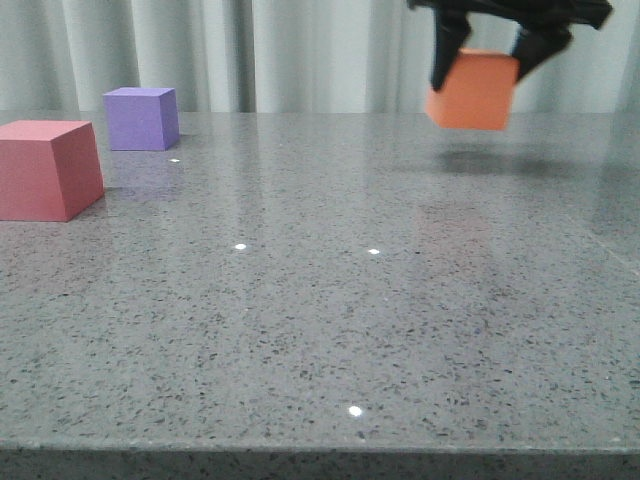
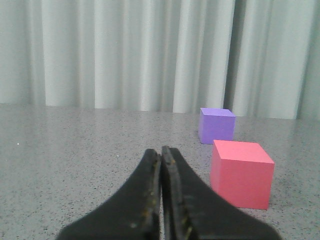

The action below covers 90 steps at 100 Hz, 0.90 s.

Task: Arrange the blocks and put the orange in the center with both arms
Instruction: 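Lift the orange cube and carry it toward the table center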

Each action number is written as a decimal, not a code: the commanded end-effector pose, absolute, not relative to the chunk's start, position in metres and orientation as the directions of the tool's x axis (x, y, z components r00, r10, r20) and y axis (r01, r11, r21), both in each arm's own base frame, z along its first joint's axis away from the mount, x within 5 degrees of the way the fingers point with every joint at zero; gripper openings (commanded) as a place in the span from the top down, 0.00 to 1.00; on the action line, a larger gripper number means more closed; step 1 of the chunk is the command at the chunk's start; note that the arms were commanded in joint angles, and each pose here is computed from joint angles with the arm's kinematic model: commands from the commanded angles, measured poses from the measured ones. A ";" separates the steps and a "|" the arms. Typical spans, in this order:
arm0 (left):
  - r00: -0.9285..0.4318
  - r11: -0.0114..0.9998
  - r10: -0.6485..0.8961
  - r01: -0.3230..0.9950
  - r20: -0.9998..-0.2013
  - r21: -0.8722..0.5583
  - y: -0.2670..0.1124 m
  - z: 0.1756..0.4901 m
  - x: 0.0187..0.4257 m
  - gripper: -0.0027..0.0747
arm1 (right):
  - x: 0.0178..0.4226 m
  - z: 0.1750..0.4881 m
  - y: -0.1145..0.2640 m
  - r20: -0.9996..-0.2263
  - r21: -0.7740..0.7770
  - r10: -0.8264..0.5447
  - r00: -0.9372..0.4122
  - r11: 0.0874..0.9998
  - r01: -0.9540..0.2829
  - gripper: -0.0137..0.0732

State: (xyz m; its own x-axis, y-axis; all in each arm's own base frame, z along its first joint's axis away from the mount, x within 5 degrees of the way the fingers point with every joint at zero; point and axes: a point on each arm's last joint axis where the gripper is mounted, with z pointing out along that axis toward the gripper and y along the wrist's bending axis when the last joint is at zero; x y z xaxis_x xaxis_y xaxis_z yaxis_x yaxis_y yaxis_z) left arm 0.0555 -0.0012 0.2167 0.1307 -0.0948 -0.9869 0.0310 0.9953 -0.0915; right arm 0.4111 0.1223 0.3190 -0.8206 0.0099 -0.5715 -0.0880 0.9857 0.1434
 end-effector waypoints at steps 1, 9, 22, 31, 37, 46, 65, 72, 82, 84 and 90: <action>0.200 0.994 -0.102 0.045 -0.974 -0.095 -0.002 0.211 0.054 0.99 | 0.398 0.367 0.142 -0.689 0.212 0.065 -0.722 0.971 -0.115 0.43; 0.200 0.994 -0.102 0.045 -0.974 -0.095 -0.002 0.211 0.054 0.99 | 0.396 0.371 0.163 -0.711 0.233 0.085 -0.698 0.965 -0.120 0.43; 0.200 0.994 -0.102 0.045 -0.974 -0.095 -0.002 0.211 0.054 0.99 | 0.397 0.369 0.199 -0.727 0.233 0.094 -0.680 0.965 -0.117 0.43; 0.200 0.994 -0.102 0.045 -0.974 -0.095 -0.002 0.211 0.054 0.99 | 0.402 0.363 0.219 -0.724 0.242 0.112 -0.681 0.965 -0.098 0.43; 0.200 0.994 -0.102 0.045 -0.974 -0.095 -0.002 0.211 0.054 0.99 | 0.403 0.359 0.233 -0.715 0.254 0.118 -0.689 0.962 -0.099 0.43; 0.200 0.994 -0.102 0.045 -0.974 -0.095 -0.002 0.211 0.054 0.99 | 0.405 0.352 0.253 -0.709 0.253 0.098 -0.698 0.960 -0.122 0.43; 0.200 0.994 -0.102 0.045 -0.974 -0.095 -0.002 0.211 0.054 0.99 | 0.409 0.341 0.281 -0.698 0.260 0.085 -0.711 0.955 -0.142 0.43; 0.200 0.994 -0.102 0.045 -0.974 -0.095 -0.002 0.211 0.054 0.99 | 0.410 0.335 0.287 -0.686 0.264 0.088 -0.722 0.955 -0.135 0.43; 0.200 0.994 -0.102 0.045 -0.974 -0.095 -0.002 0.211 0.054 0.99 | 0.410 0.328 0.291 -0.672 0.256 0.077 -0.736 0.957 -0.134 0.43; 0.200 0.994 -0.102 0.045 -0.974 -0.095 -0.002 0.211 0.054 0.99 | 0.410 0.327 0.291 -0.669 0.254 0.075 -0.740 0.958 -0.133 0.43; 0.200 0.994 -0.102 0.045 -0.974 -0.095 -0.002 0.211 0.054 0.99 | 0.409 0.325 0.292 -0.660 0.248 0.070 -0.748 0.960 -0.129 0.43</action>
State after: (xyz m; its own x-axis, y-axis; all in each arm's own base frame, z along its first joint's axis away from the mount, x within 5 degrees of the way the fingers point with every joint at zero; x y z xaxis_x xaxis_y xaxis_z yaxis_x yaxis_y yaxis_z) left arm 0.0555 -0.0012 0.2167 0.1307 -0.0948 -0.9869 0.0310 0.9953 -0.0915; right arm 0.4168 0.2978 0.2800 -0.8147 0.0416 -0.5784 -0.1005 0.9722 0.2115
